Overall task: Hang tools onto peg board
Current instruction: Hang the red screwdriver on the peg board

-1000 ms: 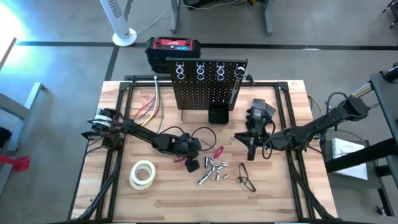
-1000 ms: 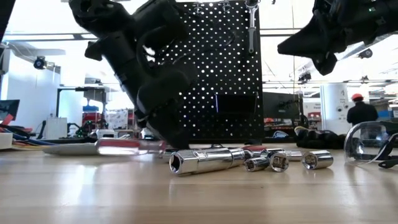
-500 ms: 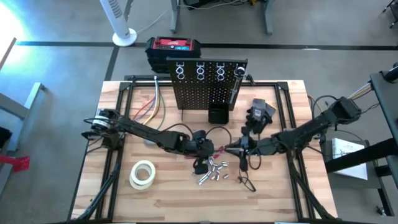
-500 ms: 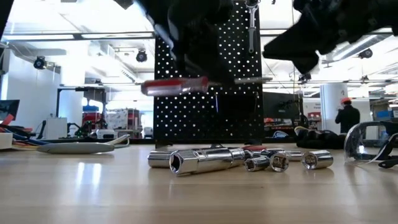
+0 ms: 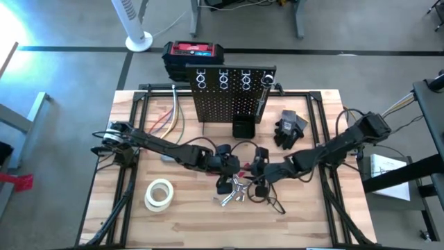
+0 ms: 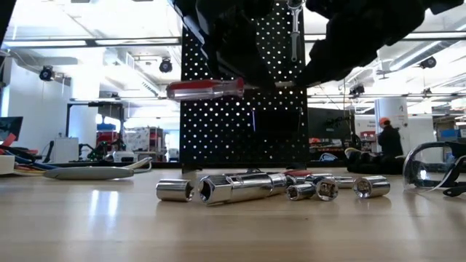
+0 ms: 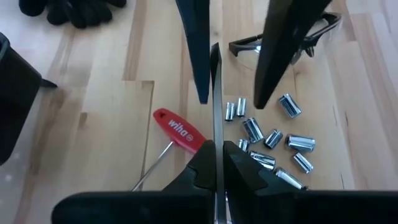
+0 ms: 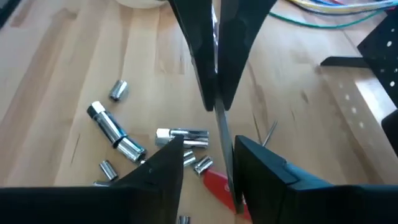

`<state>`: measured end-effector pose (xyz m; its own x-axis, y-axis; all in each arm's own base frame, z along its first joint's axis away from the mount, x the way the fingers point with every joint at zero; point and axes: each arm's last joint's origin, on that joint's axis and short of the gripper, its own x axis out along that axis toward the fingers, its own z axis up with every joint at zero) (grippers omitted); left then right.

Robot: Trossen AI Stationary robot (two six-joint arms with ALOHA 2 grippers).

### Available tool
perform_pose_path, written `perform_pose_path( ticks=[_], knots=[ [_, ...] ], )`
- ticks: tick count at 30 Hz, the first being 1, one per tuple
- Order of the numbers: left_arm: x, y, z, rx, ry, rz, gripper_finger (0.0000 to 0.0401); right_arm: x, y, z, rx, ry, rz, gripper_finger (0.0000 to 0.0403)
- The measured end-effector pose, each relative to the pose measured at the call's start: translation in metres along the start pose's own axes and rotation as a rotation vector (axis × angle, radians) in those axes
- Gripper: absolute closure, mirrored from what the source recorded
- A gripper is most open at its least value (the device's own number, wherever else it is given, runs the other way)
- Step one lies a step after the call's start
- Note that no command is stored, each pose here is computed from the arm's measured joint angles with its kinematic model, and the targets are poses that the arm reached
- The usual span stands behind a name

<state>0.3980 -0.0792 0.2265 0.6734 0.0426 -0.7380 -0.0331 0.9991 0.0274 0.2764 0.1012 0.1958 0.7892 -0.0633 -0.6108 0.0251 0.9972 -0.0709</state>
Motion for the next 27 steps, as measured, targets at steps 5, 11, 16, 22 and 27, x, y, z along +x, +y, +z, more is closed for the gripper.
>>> perform_pose_path(
  ticks=[5, 11, 16, 22, 27],
  knots=[
    [0.0, -0.001, 0.0, 0.003, 0.0, -0.001, 0.0401, 0.004, -0.002, 0.0, 0.019, 0.008, -0.011, 0.0318],
    [-0.001, -0.003, 0.0, 0.014, 0.003, -0.011, 0.0401, 0.003, -0.003, 0.001, 0.006, 0.007, -0.008, 0.0392],
    [-0.006, -0.004, 0.002, 0.02, 0.023, 0.006, 0.0384, 0.003, -0.004, 0.002, 0.062, -0.008, -0.05, 0.0398],
    [-0.05, -0.007, 0.006, 0.023, 0.025, 0.065, 0.0343, 0.005, -0.005, -0.008, 0.125, -0.011, -0.153, 0.0401],
    [-0.1, -0.01, 0.001, 0.014, -0.113, 0.163, 0.0321, 0.002, -0.002, -0.019, 0.167, -0.105, -0.252, 0.0401]
  ],
)
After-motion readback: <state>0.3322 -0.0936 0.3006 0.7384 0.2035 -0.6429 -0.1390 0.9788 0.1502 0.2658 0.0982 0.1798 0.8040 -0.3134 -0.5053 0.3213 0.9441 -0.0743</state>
